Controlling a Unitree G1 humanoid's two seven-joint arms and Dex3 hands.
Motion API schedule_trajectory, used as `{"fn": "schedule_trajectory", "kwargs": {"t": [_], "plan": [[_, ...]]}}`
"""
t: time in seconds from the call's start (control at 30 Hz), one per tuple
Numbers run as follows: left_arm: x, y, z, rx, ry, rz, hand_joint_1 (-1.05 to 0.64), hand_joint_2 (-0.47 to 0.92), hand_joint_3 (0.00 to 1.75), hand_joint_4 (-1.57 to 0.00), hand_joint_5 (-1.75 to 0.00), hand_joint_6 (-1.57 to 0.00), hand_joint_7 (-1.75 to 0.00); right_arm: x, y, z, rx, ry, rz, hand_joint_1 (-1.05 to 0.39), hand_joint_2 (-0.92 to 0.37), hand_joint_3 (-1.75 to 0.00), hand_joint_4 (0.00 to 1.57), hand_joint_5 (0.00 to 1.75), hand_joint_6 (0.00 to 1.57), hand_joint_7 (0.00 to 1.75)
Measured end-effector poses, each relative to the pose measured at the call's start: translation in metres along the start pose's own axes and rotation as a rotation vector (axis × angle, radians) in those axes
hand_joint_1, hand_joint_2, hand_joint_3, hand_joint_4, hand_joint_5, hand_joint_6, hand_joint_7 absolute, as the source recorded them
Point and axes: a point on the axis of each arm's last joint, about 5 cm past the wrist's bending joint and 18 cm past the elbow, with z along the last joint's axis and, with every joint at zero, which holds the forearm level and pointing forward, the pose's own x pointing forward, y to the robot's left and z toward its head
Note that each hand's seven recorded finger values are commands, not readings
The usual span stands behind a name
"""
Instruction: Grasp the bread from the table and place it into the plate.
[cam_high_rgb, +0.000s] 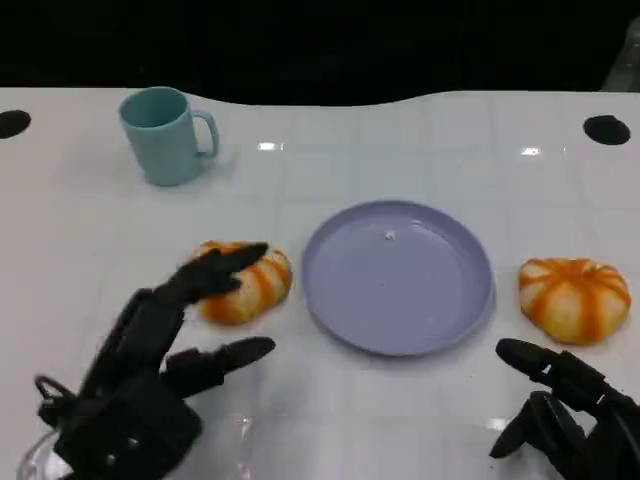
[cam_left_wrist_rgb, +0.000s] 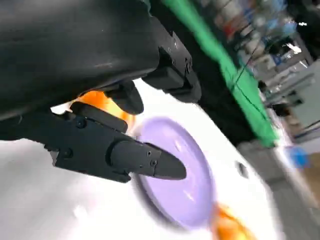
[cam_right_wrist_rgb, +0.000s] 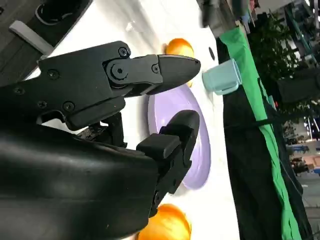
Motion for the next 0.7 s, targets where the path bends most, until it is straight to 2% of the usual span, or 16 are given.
{"fn": "schedule_trajectory", "kwargs": {"t": [0.1,0.2,0.27,0.33,0.53,0.7], "plan": [[0.007,0.001,0.005,0.111,-0.055,0.008,-0.54,0.82,0.00,-0.02,-0.52,-0.26,-0.02,0.000,0.0000,0.000,0.000,-0.001,0.000,-0.76,-0.92,-0.30,0.61,1.52,0.91,0.49],[0.013,0.008,0.004,0.431,-0.052,-0.075,-0.55,0.81,0.00,0.00,-0.47,-0.24,-0.01,0.001,0.0006,0.000,0.001,-0.005,0.002,-0.76,-0.92,-0.30,0.61,1.52,0.91,0.49],[0.017,0.016,0.005,0.541,-0.055,-0.069,-0.57,0.79,0.00,0.00,-0.31,-0.19,-0.01,0.000,0.0000,0.000,0.000,-0.009,-0.002,-0.76,-0.92,-0.30,0.61,1.51,0.91,0.49],[0.025,0.019,0.011,0.630,-0.055,-0.099,-0.56,0.78,0.00,0.00,-0.23,-0.18,-0.01,0.001,0.0001,0.000,0.000,-0.011,-0.004,-0.76,-0.92,-0.30,0.61,1.51,0.91,0.49],[0.048,0.017,0.020,0.758,0.001,-0.223,-0.50,0.75,0.00,0.00,-0.17,-0.15,0.00,0.000,0.0009,0.000,0.004,-0.014,-0.002,-0.75,-0.92,-0.31,0.61,1.51,0.90,0.49],[0.061,0.010,0.017,0.790,0.058,-0.304,-0.45,0.77,0.01,-0.01,-0.16,-0.16,-0.01,-0.001,0.0004,0.001,0.004,-0.015,-0.007,-0.75,-0.92,-0.30,0.62,1.51,0.91,0.50]]}}
